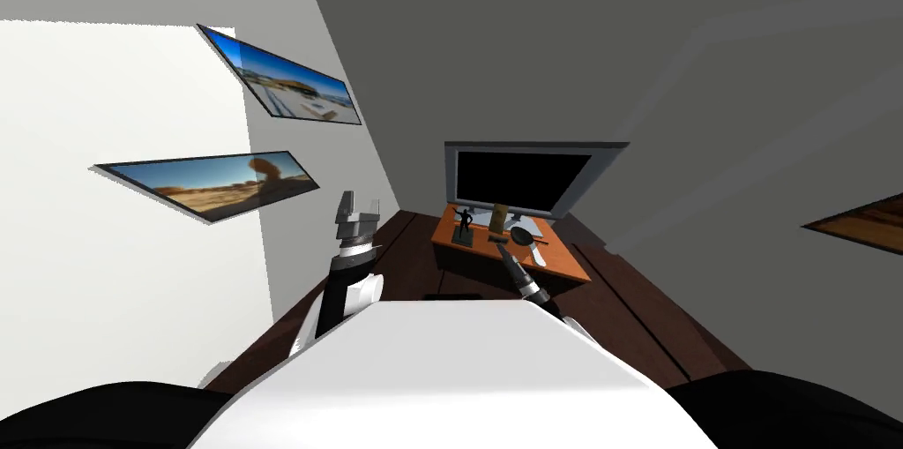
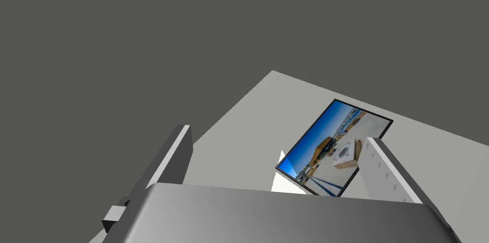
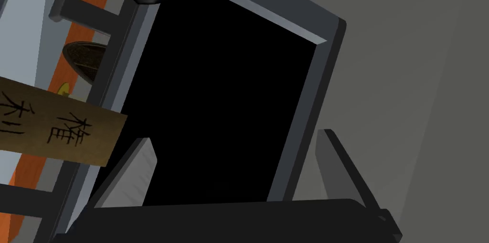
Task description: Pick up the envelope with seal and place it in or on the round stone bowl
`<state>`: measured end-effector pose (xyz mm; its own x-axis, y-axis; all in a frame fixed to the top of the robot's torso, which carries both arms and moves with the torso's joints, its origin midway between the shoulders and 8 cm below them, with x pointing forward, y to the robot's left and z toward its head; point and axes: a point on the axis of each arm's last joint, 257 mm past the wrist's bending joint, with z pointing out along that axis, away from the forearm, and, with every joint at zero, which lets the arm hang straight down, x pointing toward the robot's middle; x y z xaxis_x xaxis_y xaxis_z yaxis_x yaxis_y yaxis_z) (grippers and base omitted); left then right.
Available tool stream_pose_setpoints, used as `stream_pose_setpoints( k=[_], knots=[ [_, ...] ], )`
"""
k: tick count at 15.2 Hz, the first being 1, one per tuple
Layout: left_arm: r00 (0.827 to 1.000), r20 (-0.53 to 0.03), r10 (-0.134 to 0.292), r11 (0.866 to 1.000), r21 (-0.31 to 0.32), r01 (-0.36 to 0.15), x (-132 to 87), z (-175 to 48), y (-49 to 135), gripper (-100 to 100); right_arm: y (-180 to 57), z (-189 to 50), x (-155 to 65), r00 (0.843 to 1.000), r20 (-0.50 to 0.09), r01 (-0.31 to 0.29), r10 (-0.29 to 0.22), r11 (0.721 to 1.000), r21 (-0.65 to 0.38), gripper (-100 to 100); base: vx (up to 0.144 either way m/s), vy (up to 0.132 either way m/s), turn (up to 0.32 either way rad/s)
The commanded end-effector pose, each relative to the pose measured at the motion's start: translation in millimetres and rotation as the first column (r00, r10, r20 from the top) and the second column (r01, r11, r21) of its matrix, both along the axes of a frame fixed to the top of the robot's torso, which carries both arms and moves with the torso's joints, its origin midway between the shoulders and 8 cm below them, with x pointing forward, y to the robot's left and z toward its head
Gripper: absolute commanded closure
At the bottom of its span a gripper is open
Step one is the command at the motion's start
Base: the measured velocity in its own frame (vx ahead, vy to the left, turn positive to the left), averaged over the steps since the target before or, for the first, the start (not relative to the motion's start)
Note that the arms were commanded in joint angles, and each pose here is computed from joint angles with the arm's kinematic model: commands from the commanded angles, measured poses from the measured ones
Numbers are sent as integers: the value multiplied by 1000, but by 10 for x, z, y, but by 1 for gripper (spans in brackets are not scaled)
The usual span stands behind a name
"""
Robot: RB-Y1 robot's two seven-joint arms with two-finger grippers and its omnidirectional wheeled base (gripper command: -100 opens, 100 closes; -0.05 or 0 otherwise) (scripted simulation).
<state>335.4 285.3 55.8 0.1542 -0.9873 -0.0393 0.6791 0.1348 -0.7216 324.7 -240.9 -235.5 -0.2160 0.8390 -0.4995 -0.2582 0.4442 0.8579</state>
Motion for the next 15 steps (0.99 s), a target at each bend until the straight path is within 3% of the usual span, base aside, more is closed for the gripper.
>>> stream_pose_setpoints(
  k=[1, 3, 4, 5, 6, 8, 9, 12, 13, 14, 15],
  knots=[
    [1000, 0, 0, 1000, 0, 0, 0, 0, 0, 0, -34, -338, -175, 997, -76, -28, 24, 998, -60, -100, -29, 13, 386],
    [1000, 0, 0, 1000, 0, 0, 0, 0, 0, 0, -87, -452, -202, 995, -100, -21, 14, 998, -67, -100, -20, 5, 209],
    [1000, 0, 0, 1000, 0, 0, 0, 0, 0, 0, -118, -712, -363, 986, -163, -49, 30, 992, -114, -100, -16, 12, 270],
    [1000, 0, 0, 1000, 0, 0, 0, 0, 0, 0, -165, -795, -393, 983, -181, -47, 24, 991, -122, -100, -17, 11, 344],
    [1000, 0, 0, 1000, 0, 0, 0, 0, 0, 0, -193, -1018, -568, 970, -238, -79, 39, 983, -163, -100, -19, 15, 421],
    [1000, 0, 0, 1000, 0, 0, 0, 0, 0, 0, -268, -1128, -619, 964, -263, -77, 29, 981, -176, -100, -14, 7, 262],
    [1000, 0, 0, 1000, 0, 0, 0, 0, 0, 0, -312, -1325, -815, 947, -318, -118, 44, 969, -217, -100, -9, 11, 344],
    [1000, 0, 0, 1000, 0, 0, 0, 0, 0, 0, -393, -1446, -880, 938, -345, -114, 29, 967, -227, -100, -3, 2, 170],
    [1000, 0, 0, 1000, 0, 0, 0, 0, 1, 0, -476, -1657, -1116, 913, -406, -157, 37, 951, -268, -100, 0, 14, 357],
    [1000, 0, 0, 1000, 0, 0, 0, 0, 0, 0, -531, -1727, -1163, 906, -422, -155, 26, 949, -274, -100, 0, 10, 403],
    [1000, 0, 0, 1000, 0, 0, 0, 0, 0, 0, -606, -1897, -1402, 879, -475, -201, 34, 930, -307, -100, 4, 11, 423]
  ],
)
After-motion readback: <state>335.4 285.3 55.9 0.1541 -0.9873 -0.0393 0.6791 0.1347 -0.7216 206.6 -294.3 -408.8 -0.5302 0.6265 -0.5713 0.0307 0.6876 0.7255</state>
